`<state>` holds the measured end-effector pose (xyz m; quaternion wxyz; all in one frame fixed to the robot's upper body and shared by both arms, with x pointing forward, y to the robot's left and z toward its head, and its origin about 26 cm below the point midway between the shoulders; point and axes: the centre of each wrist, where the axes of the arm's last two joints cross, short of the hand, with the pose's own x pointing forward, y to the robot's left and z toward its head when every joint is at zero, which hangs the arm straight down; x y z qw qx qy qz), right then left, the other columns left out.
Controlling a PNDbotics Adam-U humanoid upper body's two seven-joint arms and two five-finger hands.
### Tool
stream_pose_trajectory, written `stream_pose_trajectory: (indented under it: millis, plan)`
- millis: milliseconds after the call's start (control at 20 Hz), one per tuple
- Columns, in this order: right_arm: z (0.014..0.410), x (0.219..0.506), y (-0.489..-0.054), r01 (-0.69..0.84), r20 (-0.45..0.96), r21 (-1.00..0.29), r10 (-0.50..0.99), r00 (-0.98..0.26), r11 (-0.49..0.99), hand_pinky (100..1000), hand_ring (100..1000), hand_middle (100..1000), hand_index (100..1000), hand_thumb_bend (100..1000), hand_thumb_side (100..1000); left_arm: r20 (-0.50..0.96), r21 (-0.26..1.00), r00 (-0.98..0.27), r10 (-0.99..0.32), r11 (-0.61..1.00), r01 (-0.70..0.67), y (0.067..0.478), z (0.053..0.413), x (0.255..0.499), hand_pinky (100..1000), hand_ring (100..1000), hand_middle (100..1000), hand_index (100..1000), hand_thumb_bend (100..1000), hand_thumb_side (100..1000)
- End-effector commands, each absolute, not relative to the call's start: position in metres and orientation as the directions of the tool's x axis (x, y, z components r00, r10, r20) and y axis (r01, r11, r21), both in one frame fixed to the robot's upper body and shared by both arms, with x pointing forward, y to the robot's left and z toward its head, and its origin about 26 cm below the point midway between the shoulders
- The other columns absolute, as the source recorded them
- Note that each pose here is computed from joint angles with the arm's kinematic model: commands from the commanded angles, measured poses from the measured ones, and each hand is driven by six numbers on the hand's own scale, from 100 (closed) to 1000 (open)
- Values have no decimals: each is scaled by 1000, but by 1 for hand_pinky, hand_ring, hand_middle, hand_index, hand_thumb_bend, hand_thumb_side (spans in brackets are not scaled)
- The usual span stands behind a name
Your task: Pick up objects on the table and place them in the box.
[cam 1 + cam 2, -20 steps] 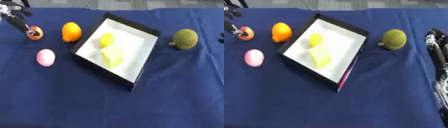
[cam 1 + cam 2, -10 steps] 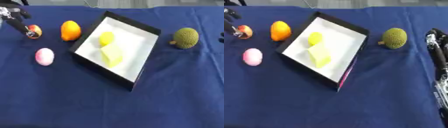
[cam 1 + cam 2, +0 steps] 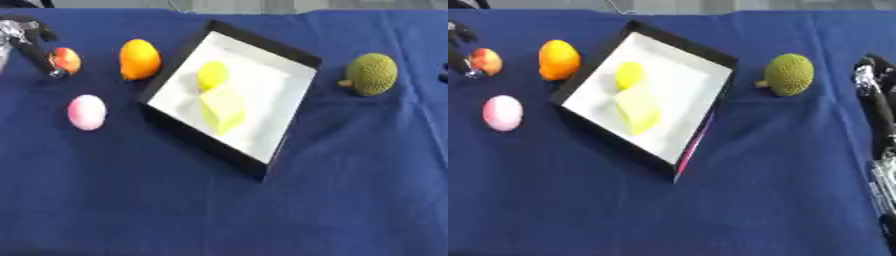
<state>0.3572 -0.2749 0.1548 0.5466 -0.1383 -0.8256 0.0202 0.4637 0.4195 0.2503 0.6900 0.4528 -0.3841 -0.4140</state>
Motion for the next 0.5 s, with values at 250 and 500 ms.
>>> stream_pose_trajectory:
  millis: [250,500]
  plan:
    - [168,356,-273,197,878,-184,251,-407,963,984,846,805,899,100,734,161,947,391,-906,253,197,425,261,463,800,855,829,837,348,100]
    - [169,357,-273,193,878,-184,249,-409,964,984,846,805,900,100,735,165,947,396,-903,258,193,424,258,464,771,819,785,766,281,100]
